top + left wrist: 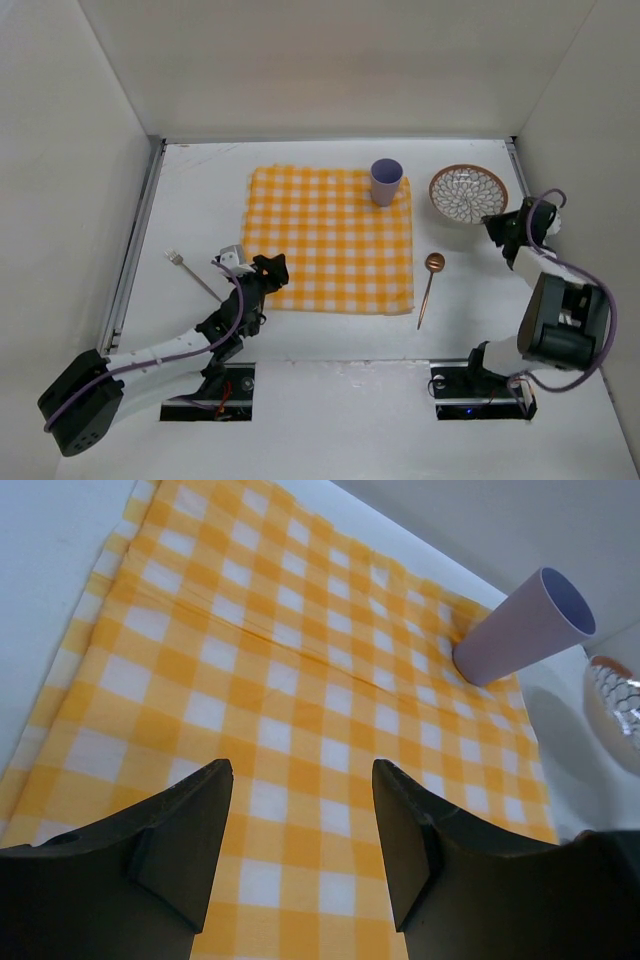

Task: Set the dinner table for one person

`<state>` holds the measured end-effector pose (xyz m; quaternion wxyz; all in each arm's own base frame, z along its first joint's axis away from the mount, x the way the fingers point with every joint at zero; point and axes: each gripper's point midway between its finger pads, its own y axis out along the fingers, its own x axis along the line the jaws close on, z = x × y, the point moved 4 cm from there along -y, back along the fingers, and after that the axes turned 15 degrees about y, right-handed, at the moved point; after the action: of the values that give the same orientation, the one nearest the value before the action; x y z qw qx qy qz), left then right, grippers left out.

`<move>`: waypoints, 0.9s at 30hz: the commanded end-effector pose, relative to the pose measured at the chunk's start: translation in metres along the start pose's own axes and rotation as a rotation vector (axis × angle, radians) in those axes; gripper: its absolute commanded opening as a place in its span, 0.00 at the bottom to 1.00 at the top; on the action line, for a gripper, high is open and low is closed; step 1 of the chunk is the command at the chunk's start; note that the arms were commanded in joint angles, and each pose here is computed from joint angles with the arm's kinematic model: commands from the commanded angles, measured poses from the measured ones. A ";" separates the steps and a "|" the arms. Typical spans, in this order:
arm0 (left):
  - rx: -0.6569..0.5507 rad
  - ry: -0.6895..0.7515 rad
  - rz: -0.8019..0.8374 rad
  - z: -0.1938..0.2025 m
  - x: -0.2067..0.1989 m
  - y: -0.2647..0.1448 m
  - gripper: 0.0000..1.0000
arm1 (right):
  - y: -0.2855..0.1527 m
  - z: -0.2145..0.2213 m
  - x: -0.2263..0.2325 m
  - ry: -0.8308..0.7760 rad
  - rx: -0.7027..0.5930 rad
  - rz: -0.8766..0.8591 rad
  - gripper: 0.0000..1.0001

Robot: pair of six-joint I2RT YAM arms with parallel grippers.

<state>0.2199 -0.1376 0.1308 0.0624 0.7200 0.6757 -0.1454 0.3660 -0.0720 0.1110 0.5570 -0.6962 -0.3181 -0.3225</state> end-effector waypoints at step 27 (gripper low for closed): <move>-0.045 -0.180 -0.174 -0.023 0.056 0.002 0.55 | -0.201 0.297 0.104 -0.318 0.607 -0.529 0.08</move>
<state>0.2267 -0.0807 0.1380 0.1119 0.6442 0.7338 -0.1843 0.2701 0.2381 0.1851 0.5905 -0.5094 -0.6169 -0.1062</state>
